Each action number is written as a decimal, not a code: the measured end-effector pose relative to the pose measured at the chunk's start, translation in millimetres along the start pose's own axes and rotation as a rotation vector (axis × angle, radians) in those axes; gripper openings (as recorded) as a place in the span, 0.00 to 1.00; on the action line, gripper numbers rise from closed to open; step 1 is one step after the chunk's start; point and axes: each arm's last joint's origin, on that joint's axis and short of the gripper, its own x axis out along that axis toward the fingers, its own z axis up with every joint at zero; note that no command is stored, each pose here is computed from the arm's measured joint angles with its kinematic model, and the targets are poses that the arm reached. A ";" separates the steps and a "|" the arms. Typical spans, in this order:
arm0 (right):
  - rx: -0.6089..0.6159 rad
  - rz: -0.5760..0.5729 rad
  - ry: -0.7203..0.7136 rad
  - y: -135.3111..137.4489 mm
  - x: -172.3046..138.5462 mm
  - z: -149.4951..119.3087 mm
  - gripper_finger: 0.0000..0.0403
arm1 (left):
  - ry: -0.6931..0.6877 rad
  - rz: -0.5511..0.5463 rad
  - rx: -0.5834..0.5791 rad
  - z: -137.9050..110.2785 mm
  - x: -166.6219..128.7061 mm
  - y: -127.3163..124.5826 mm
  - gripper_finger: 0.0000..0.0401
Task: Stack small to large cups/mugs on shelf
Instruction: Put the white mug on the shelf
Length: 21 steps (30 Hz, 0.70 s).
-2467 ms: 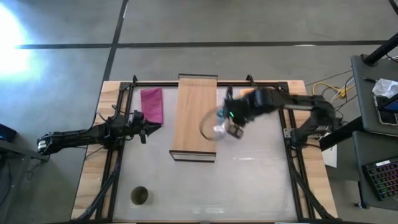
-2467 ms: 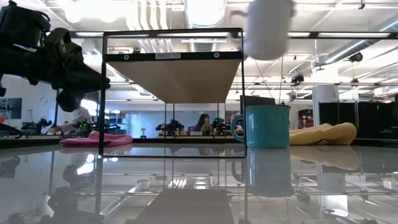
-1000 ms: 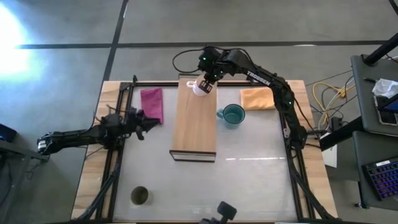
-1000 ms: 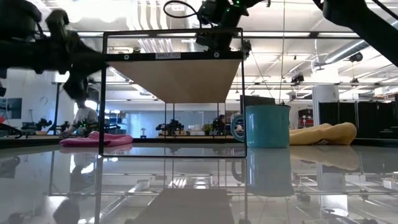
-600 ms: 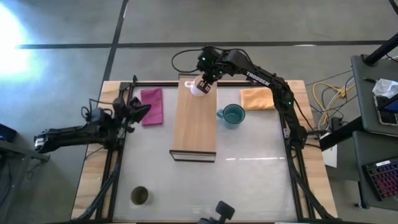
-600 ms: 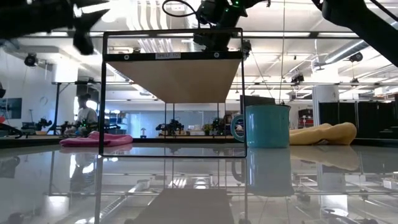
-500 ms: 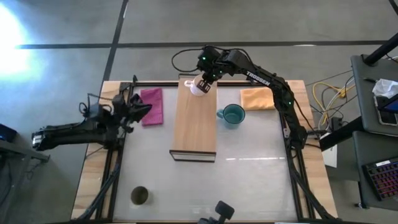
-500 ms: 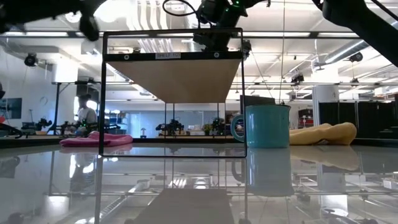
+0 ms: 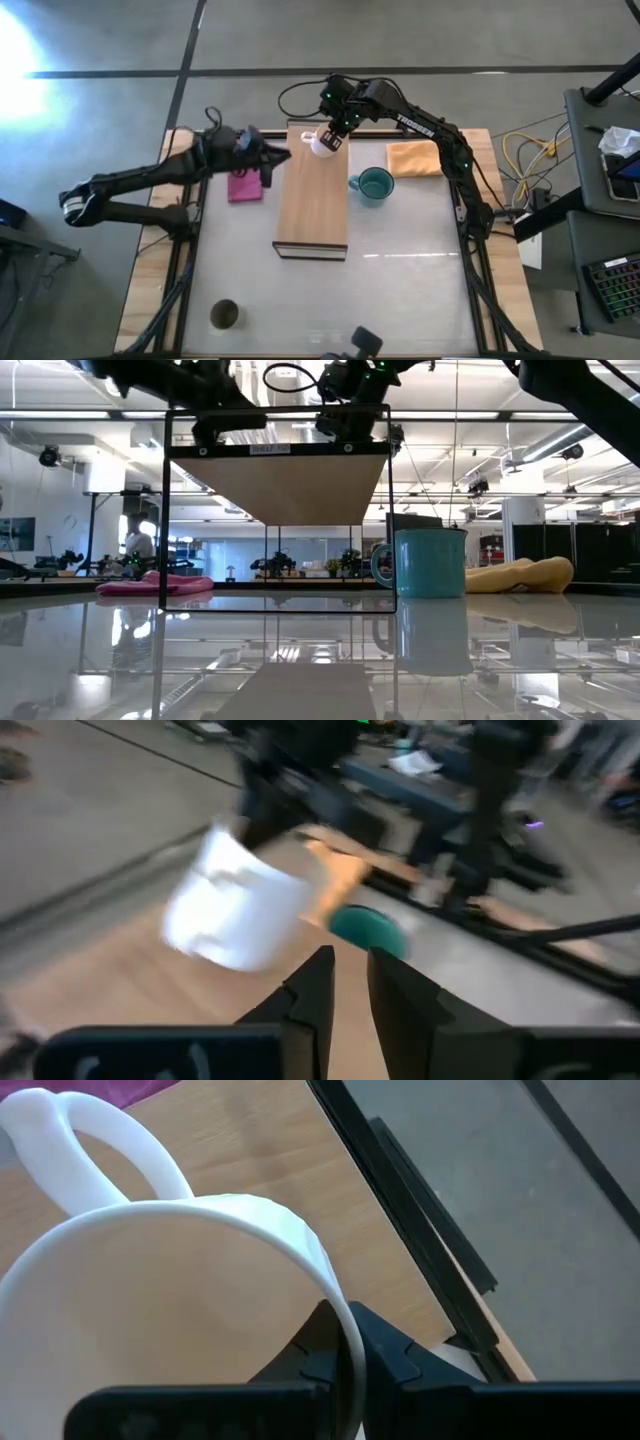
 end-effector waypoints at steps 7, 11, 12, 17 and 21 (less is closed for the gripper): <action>0.000 0.042 -0.001 1.4 -0.2 0.2 0.03 | 0.074 0.120 0.102 9.7 12.3 29.9 0.12; -0.002 0.042 -0.002 1.4 -0.3 0.3 0.03 | 0.096 0.050 0.082 7.5 20.9 40.2 0.12; -0.004 0.042 -0.003 1.4 -0.3 0.3 0.03 | 0.098 0.033 0.081 6.8 23.1 41.7 0.12; -0.010 0.043 -0.025 1.5 -0.4 2.5 0.03 | 0.106 0.033 0.075 2.7 33.4 48.2 0.12; -0.009 0.047 -0.042 1.5 -0.5 4.2 0.03 | 0.097 0.041 0.107 6.0 35.1 51.5 0.12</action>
